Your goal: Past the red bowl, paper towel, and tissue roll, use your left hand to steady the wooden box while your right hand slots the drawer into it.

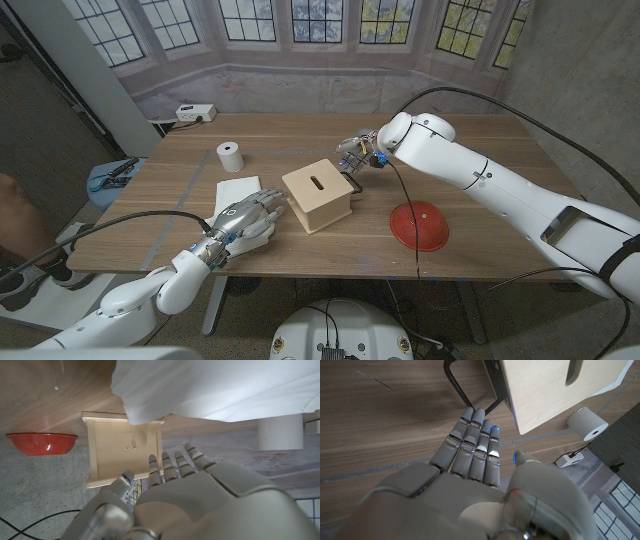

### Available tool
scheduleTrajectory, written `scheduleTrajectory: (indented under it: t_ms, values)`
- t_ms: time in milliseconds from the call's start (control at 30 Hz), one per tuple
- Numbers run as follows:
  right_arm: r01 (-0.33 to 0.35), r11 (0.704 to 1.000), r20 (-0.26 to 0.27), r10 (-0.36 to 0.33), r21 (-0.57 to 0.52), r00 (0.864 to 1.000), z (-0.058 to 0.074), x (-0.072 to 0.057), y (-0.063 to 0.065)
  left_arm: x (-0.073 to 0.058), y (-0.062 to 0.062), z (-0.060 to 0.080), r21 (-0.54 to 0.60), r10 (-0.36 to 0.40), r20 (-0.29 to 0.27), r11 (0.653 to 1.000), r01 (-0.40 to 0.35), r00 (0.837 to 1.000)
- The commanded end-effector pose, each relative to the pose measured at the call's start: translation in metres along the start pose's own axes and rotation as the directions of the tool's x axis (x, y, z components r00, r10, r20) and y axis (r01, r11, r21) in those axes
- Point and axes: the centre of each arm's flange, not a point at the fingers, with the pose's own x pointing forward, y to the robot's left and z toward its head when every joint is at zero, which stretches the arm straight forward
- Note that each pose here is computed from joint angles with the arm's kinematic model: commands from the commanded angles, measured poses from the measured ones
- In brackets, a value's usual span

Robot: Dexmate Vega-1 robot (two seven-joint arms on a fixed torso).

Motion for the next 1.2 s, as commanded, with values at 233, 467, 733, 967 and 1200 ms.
scheduleTrajectory:
  t_ms: [233,467,733,967,1200]
  values:
    - [0.031,0.999,0.002,-0.031,-0.019,1.000,0.002,0.002,-0.008,-0.013,0.007,-0.005,-0.041,0.065,-0.080,0.997,-0.068,0.995]
    - [0.024,1.000,0.013,-0.024,-0.004,1.000,0.001,0.003,-0.013,-0.012,0.010,-0.009,-0.048,0.099,-0.098,0.993,-0.104,0.990]
    - [0.025,0.999,0.024,-0.026,0.023,0.999,-0.001,0.002,-0.019,-0.007,0.010,-0.011,-0.069,0.130,-0.115,0.988,-0.139,0.985]
    - [0.045,0.997,0.035,-0.047,0.059,0.998,-0.007,0.003,-0.022,0.002,0.009,-0.015,-0.084,0.142,-0.109,0.985,-0.151,0.984]
    - [0.056,0.995,0.049,-0.060,0.084,0.997,-0.009,0.006,-0.026,0.013,0.008,-0.018,-0.091,0.150,-0.100,0.983,-0.159,0.984]
